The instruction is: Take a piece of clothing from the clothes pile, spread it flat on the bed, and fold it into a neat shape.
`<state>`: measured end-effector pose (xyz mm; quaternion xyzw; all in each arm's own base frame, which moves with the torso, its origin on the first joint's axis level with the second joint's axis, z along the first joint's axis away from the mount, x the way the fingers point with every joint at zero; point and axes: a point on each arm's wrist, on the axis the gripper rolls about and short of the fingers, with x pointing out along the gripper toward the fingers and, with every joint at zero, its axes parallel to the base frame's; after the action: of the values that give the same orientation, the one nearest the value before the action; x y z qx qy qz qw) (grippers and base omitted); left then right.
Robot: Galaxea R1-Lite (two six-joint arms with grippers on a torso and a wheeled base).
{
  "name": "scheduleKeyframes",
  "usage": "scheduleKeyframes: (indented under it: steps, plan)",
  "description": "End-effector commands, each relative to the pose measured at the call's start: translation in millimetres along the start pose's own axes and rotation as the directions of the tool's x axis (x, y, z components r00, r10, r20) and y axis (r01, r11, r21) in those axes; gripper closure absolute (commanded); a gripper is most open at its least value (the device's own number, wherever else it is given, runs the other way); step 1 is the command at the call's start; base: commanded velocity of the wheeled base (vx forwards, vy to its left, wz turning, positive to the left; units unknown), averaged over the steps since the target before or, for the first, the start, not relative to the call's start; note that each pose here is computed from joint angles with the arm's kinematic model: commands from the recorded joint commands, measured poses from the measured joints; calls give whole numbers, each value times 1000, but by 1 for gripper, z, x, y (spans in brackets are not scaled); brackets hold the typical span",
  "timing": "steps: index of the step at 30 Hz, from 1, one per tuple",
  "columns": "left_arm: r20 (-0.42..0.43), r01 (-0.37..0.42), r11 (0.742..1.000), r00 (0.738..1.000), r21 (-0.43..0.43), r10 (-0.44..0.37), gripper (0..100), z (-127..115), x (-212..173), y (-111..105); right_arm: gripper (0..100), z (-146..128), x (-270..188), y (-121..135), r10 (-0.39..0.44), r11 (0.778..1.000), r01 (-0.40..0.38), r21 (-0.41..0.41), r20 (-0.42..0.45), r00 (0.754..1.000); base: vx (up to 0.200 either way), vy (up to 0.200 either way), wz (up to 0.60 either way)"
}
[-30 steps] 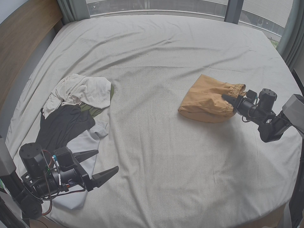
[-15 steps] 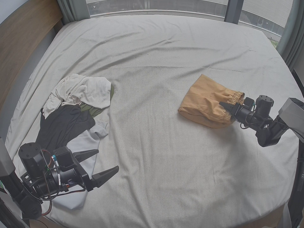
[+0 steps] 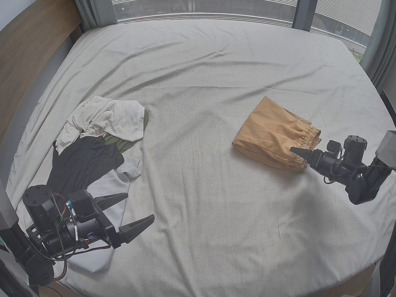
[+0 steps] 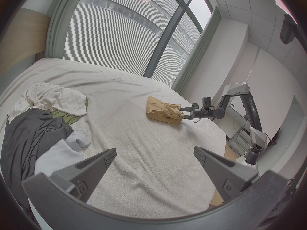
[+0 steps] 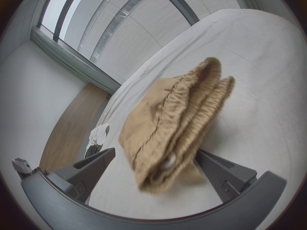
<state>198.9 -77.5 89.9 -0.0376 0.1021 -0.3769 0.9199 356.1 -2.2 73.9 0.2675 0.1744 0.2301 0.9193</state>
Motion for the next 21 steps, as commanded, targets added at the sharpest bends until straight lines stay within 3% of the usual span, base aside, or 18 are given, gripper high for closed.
scheduleKeyframes:
  steps: [1, 8, 13, 18, 21]
  plan:
    - [14, 18, 1000, 1000, 10, -18, 0, 3, -2, -5, 0, -2, -59, 28, -14, 996, 19, -89, 49, 999, 0, 0, 0]
    - [47, 81, 996, 995, 25, -82, 0, 11, -7, -23, 0, -19, -106, 61, 22, 992, -12, -130, 82, 996, 0, 0, 0]
    - [94, 187, 981, 979, -41, -183, 0, 19, -21, -51, 0, -41, -127, 98, 125, 977, -119, -175, 26, 992, 0, 0, 0]
    - [129, 173, 983, 978, -54, -165, 0, 23, -29, -61, 0, -65, -145, 118, 195, 958, -201, -204, -49, 980, 0, 0, 0]
    - [166, 171, 980, 974, -102, -152, 0, 29, -37, -71, 0, -73, -155, 131, 249, 935, -260, -243, -74, 966, 0, 0, 0]
